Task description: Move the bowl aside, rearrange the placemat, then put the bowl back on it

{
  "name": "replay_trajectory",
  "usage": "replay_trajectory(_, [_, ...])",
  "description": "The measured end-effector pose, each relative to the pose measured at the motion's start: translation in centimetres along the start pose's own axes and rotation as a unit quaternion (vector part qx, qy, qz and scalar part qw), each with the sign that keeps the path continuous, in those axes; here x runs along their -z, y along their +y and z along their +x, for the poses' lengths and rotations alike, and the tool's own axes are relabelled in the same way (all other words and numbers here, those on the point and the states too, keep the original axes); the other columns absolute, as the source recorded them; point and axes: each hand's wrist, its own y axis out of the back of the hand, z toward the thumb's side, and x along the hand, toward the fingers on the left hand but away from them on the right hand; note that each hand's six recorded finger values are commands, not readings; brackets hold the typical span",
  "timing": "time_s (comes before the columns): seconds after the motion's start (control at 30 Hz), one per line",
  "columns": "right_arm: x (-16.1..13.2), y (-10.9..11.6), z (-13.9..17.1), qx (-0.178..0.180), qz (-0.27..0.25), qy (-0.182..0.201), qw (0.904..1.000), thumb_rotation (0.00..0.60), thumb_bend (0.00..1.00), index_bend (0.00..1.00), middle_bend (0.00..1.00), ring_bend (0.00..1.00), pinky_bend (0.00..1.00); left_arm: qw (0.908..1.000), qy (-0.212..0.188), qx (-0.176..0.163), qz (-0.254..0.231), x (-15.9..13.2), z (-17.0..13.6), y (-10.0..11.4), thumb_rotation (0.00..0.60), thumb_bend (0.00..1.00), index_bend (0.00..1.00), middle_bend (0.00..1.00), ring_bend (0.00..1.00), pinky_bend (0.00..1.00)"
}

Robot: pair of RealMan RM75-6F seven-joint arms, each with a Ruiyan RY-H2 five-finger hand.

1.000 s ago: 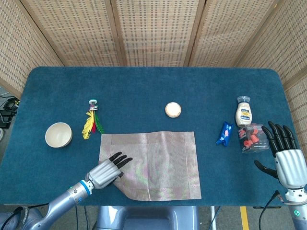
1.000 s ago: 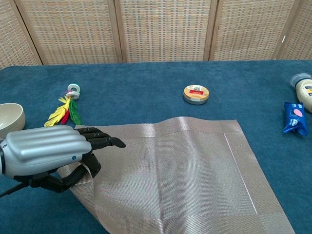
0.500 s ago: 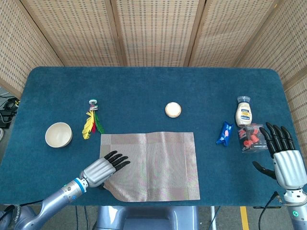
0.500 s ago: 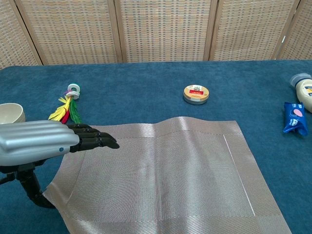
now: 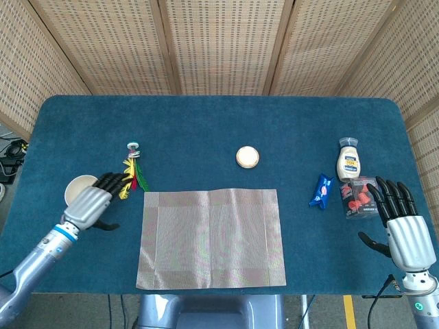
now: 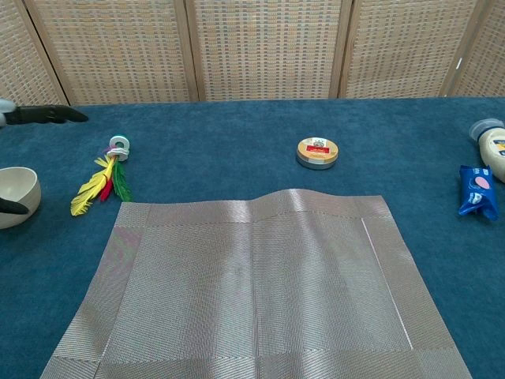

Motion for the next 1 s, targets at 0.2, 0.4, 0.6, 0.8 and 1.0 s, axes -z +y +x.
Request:
replay_trajectory(0.2, [-0.1, -0.2, 0.0, -0.004, 0.000, 0.001, 1.0000, 0.600, 0.00, 0.05, 0.00, 0.00, 0.00, 0.9966, 0.082, -0.011, 0.000, 6.1, -1.1, 0.5, 0.600, 0.00, 0.05, 0.00, 0.00, 0.00])
replay_trajectory(0.4, [-0.3, -0.2, 0.1, -0.006, 0.000, 0.002, 1.0000, 0.600, 0.00, 0.05, 0.00, 0.00, 0.00, 0.9902, 0.140, -0.002, 0.003, 10.6, -1.7, -0.8, 0.600, 0.00, 0.27, 0.00, 0.00, 0.00])
replay_trajectory(0.6, [-0.4, -0.2, 0.2, -0.007, -0.002, 0.005, 1.0000, 0.600, 0.00, 0.05, 0.00, 0.00, 0.00, 0.9857, 0.168, 0.006, 0.011, 12.9, -2.0, -2.5, 0.600, 0.00, 0.38, 0.00, 0.00, 0.00])
replay_trajectory(0.8, [-0.3, 0.0, 0.3, -0.005, -0.003, 0.005, 1.0000, 0.600, 0.00, 0.05, 0.00, 0.00, 0.00, 0.9848, 0.172, 0.019, 0.016, 13.5, -1.5, -3.7, 0.600, 0.00, 0.41, 0.00, 0.00, 0.00])
replay_trajectory(1.0, [-0.5, -0.2, 0.3, -0.011, -0.006, 0.008, 0.9999, 0.600, 0.00, 0.05, 0.00, 0.00, 0.00, 0.9847, 0.169, 0.032, 0.025, 13.3, -1.0, -4.9, 0.600, 0.03, 0.41, 0.00, 0.00, 0.00])
